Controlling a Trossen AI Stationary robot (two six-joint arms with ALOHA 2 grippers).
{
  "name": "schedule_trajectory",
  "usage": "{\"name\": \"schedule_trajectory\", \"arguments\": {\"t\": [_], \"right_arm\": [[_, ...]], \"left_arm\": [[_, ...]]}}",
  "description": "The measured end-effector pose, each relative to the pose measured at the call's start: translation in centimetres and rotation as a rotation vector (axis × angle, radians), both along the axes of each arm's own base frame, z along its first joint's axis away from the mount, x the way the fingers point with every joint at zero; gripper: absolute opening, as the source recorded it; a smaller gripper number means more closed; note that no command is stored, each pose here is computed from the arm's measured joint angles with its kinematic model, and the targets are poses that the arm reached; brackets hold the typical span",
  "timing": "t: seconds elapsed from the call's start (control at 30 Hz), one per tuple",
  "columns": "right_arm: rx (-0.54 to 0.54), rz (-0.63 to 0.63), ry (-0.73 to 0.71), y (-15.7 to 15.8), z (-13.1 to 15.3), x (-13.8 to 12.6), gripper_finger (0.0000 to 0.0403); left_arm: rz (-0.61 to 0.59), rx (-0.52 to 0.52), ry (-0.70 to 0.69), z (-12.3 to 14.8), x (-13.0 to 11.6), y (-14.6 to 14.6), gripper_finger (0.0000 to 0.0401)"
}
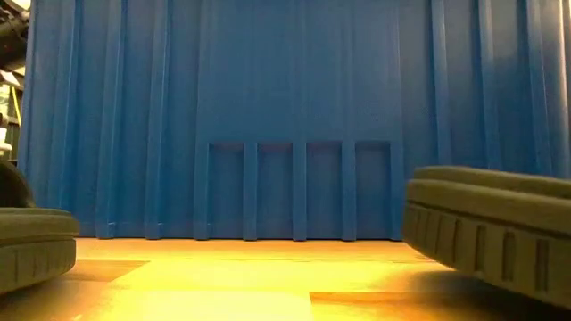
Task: Pick and place slides into bin
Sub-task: Put the black slide into the blue container
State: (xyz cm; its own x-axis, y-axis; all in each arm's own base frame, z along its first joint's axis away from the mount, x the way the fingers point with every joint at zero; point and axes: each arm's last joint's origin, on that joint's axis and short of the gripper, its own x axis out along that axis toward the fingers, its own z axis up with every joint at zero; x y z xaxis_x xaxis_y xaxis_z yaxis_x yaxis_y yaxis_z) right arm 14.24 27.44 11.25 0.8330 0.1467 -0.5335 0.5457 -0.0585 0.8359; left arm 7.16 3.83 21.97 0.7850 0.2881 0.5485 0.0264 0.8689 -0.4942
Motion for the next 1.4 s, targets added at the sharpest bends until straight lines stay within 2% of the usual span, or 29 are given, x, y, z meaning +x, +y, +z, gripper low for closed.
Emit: {"name": "schedule_trajectory", "arguments": {"t": [0.13,0.2,0.33,0.37,0.67,1.0,1.23,1.4], "right_arm": [[0.002,0.003,-0.003,0.0,0.0,0.0,0.0254],[-0.01,0.015,-0.003,0.1,0.0,0.0,0.0195],[-0.041,0.036,-0.011,0.1,0.1,0.0,0.004],[-0.044,0.039,-0.016,0.1,0.1,0.1,0.0021],[0.008,0.06,-0.056,1.0,0.8,-0.1,0.0005],[0.088,0.075,-0.141,4.2,3.7,-1.3,0.0001],[0.097,0.054,-0.266,6.8,7.7,-1.2,0.0001],[0.048,0.029,-0.369,8.4,11.8,0.0,0.0]], "left_arm": [[0.0,-0.011,0.019,-0.2,0.1,0.1,0.0037],[0.0,-0.018,0.029,-0.3,0.2,0.1,0.0037],[0.0,-0.032,0.054,-0.5,0.3,0.2,0.0037],[0.001,-0.037,0.062,-0.6,0.3,0.2,0.0037],[0.001,-0.043,0.073,-0.7,0.4,0.2,0.0037],[0.002,-0.045,0.082,-0.8,0.4,0.2,0.0037],[-0.016,-0.057,0.067,-0.7,0.4,0.2,0.0037],[-0.019,-0.05,0.048,-0.5,0.3,0.1,0.0037]]}}
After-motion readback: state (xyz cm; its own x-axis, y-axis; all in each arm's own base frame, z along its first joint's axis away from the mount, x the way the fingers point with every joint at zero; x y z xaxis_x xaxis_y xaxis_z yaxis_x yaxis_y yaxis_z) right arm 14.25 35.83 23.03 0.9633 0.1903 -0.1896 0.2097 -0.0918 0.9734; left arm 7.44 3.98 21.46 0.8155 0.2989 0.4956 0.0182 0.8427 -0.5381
